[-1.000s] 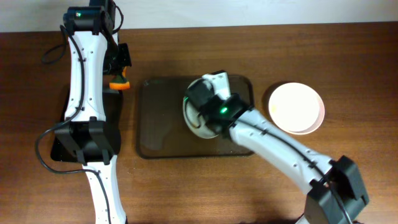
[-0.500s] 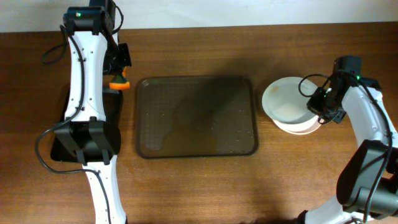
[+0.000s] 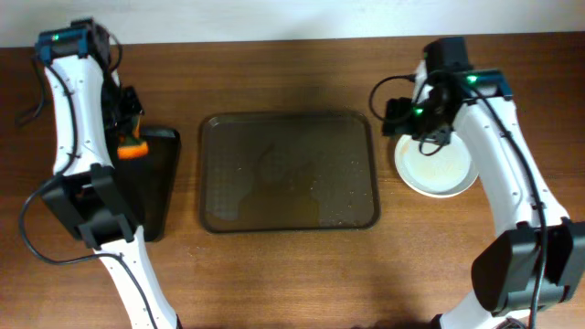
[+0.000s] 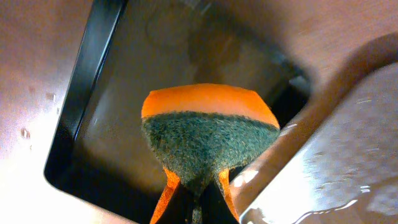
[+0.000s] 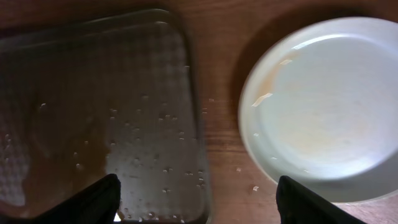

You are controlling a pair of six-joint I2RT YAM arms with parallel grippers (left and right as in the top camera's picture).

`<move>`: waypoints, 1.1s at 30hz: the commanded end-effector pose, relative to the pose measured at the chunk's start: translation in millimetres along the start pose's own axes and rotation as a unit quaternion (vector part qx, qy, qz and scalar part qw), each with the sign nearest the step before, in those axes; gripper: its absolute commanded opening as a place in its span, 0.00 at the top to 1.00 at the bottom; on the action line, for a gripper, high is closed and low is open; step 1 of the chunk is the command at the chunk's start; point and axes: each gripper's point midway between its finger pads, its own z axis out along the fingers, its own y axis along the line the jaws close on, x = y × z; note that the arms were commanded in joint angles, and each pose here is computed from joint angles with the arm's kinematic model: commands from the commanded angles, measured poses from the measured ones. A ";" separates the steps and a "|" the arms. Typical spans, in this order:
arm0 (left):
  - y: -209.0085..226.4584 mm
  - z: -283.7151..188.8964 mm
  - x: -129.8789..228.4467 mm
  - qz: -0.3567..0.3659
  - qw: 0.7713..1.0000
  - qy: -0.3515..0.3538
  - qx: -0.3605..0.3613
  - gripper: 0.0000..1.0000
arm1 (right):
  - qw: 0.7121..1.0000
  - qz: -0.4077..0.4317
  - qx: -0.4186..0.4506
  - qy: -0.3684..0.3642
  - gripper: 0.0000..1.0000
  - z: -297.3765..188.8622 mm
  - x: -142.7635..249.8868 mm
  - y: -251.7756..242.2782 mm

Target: Clean dirty plates on tray and stack at the side

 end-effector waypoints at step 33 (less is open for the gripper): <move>-89.9 -175.5 44.7 0.118 0.959 -0.208 0.155 0.00 | 0.925 -0.046 0.032 -0.376 0.02 -273.5 -5.1 4.6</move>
